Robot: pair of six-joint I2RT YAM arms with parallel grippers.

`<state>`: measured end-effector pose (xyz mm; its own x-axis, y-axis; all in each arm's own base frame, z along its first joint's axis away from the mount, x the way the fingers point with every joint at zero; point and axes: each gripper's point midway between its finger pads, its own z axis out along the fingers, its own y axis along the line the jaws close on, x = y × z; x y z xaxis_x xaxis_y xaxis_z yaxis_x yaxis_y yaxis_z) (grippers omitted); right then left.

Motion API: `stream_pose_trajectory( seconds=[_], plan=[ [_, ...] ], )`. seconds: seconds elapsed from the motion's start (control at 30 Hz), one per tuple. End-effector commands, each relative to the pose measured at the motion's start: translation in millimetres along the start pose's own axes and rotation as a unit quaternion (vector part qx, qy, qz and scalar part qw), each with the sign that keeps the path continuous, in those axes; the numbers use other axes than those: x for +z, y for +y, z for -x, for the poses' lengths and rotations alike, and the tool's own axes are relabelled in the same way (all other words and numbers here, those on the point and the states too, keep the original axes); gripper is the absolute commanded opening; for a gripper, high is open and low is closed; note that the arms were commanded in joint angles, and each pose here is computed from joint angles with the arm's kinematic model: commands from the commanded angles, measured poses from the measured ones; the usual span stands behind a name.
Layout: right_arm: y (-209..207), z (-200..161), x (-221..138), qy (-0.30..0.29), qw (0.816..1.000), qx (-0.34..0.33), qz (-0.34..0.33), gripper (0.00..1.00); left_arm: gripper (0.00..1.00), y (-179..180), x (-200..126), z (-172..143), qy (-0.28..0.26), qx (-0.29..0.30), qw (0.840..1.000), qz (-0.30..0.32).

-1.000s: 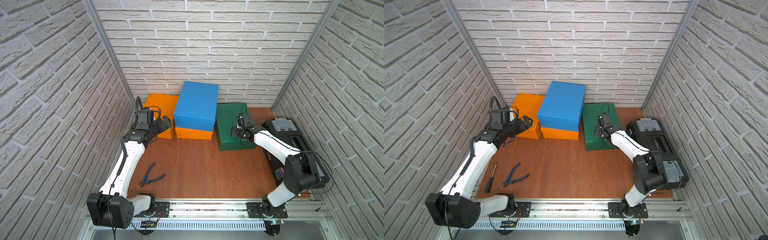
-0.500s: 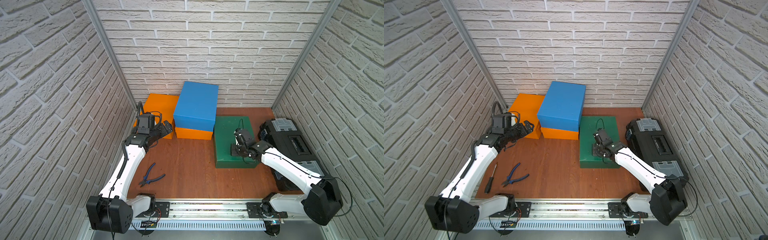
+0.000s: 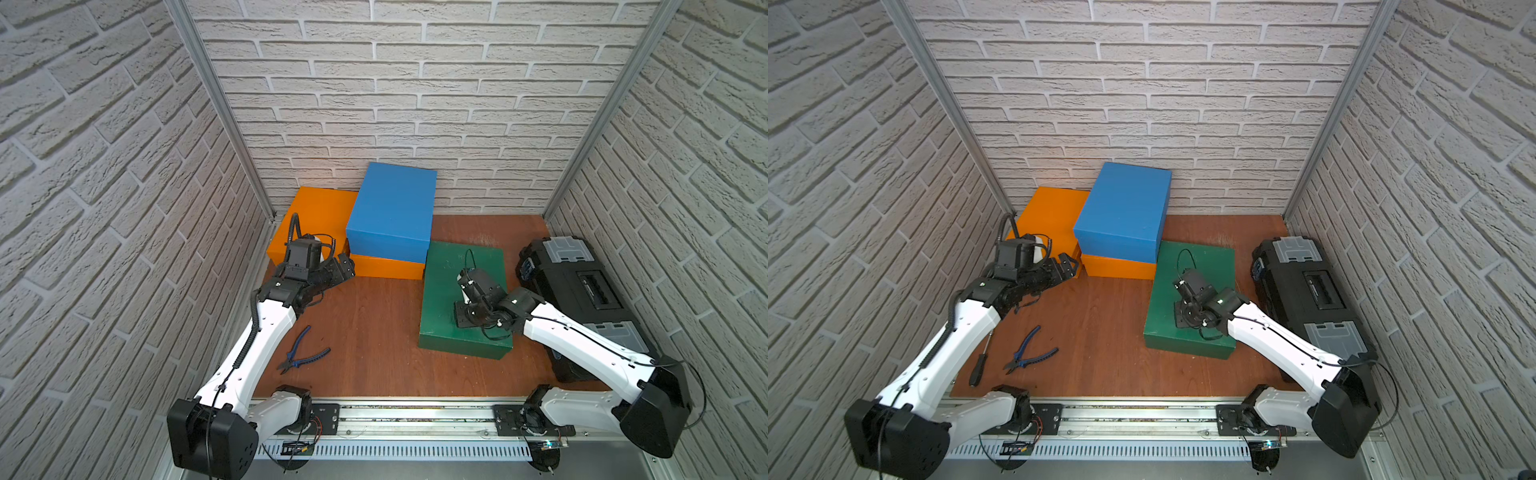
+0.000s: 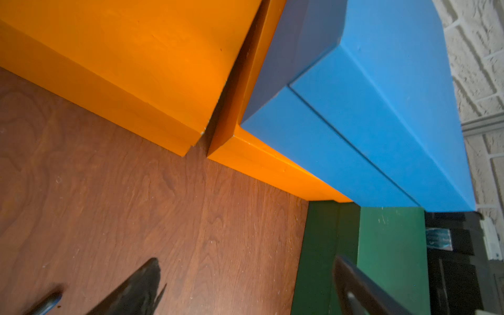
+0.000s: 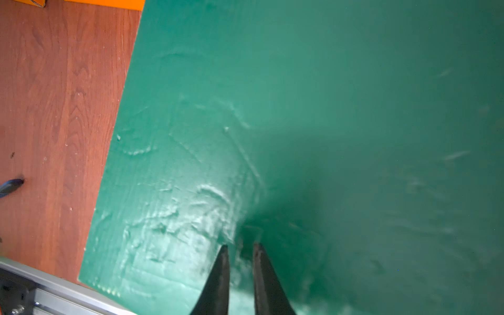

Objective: Stack the shoeboxes
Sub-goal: Move the shoebox to the center of the board, then pick up the shoebox from the center of the board.

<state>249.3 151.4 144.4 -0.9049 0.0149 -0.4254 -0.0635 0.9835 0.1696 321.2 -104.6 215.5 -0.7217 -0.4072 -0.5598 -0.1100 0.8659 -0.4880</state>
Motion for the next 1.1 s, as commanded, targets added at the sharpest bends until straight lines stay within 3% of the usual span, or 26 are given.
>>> stream_pose_trajectory(
  seconds=[0.0,0.13,0.17,0.23,0.43,0.63,1.07],
  plan=[
    [-16,16,-24,-0.017,0.999,0.040,0.030,0.39,0.98,-16,5,-7,-0.015,0.013,1.000,-0.021],
    [-51,28,-22,-0.015,0.994,0.103,0.040,0.64,0.98,-45,16,-29,-0.004,0.043,0.998,-0.053],
    [-57,30,-21,-0.015,0.993,0.111,0.039,0.73,0.98,-51,18,-35,-0.002,0.051,0.997,-0.058],
    [-70,36,-19,-0.018,0.989,0.136,0.046,1.00,0.98,-67,23,-46,0.003,0.067,0.995,-0.070],
    [-108,47,-13,-0.051,0.973,0.214,0.073,0.97,0.98,-112,40,-81,0.030,0.117,0.988,-0.100],
    [-121,34,9,-0.042,0.967,0.238,0.083,0.97,0.98,-141,60,-108,0.063,0.143,0.981,-0.113],
    [-123,6,43,-0.049,0.945,0.297,0.132,0.98,0.98,-179,105,-150,0.125,0.142,0.970,-0.151]
  ],
)
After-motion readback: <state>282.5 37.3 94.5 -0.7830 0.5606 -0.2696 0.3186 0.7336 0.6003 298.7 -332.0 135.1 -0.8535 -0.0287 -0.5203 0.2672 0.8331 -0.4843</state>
